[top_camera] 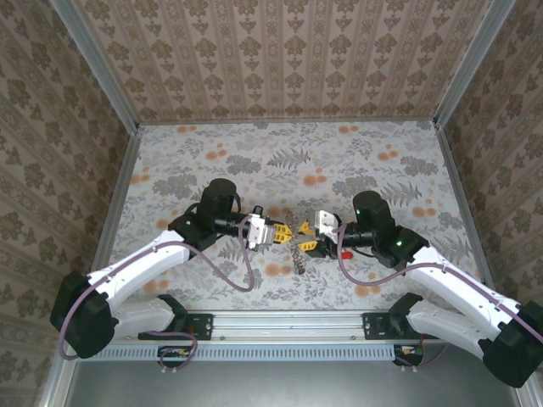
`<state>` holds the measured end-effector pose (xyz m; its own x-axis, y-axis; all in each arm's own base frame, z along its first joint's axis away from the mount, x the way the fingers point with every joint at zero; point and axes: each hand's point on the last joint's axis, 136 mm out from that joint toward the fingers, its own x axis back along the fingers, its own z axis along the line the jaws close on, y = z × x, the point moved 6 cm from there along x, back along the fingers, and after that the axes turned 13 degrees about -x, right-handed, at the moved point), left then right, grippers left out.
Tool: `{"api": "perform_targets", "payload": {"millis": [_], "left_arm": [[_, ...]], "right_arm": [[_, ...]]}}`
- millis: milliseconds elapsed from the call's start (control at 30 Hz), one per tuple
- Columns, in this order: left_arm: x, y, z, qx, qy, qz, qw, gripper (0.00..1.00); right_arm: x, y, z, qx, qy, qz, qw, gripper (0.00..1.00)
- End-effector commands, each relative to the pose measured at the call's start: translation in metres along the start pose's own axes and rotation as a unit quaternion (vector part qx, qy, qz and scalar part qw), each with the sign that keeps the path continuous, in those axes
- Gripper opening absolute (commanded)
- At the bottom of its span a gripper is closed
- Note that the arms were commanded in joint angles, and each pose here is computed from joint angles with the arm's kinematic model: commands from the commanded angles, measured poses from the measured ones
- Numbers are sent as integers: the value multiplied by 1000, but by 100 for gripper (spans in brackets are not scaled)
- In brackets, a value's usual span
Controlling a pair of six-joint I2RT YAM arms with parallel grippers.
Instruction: Put the keys on the keyring
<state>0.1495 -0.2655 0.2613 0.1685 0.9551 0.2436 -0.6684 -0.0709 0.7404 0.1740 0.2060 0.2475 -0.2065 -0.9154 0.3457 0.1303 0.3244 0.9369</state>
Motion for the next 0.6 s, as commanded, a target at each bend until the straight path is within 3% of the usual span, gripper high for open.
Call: {"api": "perform_targets", "payload": {"millis": [0,233,567], "left_arm": [[0,3,3,-7,4,-20,1000,0],[-2,3,2,-2,9,-21,1000,0],[-3,4,0,2,21,-25,999,0]], "right_arm": [[-3,3,0,-1,0,-16,1000,34],[-3,6,3,5,14,-24,1000,30],[-5,5,4,21,13,-26,999,12]]}}
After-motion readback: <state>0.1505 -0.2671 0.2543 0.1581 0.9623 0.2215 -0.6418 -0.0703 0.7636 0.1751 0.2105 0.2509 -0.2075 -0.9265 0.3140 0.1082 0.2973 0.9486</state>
